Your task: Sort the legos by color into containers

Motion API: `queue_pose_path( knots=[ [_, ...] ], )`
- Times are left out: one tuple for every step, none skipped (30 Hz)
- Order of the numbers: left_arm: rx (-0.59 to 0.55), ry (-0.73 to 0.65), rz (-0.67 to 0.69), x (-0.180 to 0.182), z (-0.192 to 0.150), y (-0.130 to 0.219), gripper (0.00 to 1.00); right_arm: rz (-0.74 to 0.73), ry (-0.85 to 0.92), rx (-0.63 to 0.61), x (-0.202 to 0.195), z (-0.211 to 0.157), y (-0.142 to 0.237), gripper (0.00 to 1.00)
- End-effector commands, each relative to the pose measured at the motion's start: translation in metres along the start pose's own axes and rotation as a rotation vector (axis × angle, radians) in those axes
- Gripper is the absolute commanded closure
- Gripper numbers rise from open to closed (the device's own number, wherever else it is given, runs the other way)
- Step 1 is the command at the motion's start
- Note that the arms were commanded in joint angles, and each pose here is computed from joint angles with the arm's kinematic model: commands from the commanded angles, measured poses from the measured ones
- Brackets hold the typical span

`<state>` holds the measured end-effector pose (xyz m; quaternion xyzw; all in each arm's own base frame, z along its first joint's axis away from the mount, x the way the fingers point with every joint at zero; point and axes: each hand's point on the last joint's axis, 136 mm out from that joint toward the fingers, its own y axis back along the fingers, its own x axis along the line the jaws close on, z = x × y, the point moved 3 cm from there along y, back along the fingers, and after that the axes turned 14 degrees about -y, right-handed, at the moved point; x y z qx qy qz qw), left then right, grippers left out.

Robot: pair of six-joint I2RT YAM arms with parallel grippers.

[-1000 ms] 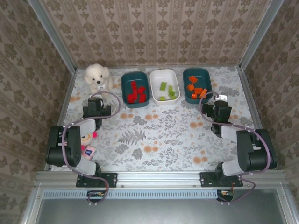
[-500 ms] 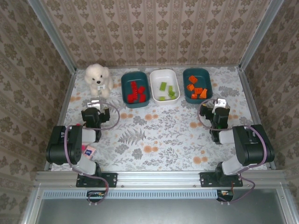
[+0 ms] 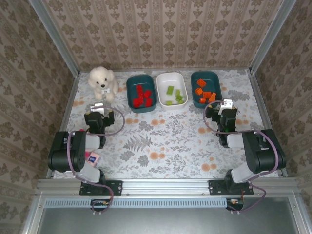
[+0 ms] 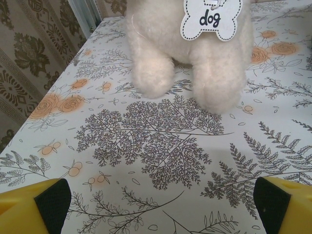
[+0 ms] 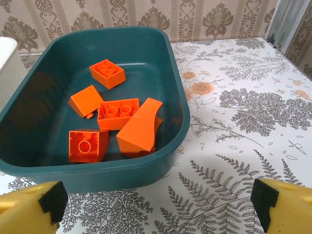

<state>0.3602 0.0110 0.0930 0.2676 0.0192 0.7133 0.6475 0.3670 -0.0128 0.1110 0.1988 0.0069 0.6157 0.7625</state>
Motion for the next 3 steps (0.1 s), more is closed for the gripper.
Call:
queue_pose_path(
  knots=[
    [-0.051, 0.021, 0.021, 0.0057, 0.0144, -0.0005, 0.00, -0.014, 0.023, 0.012, -0.0005, -0.0010, -0.0028, 0.00],
    [-0.051, 0.020, 0.021, 0.0058, 0.0145, -0.0006, 0.00, -0.015, 0.023, 0.011, -0.0010, -0.0014, -0.0023, 0.00],
    [-0.050, 0.020, 0.020, 0.0055, 0.0143, -0.0005, 0.00, -0.013, 0.023, 0.006, -0.0012, -0.0011, -0.0013, 0.00]
  ],
)
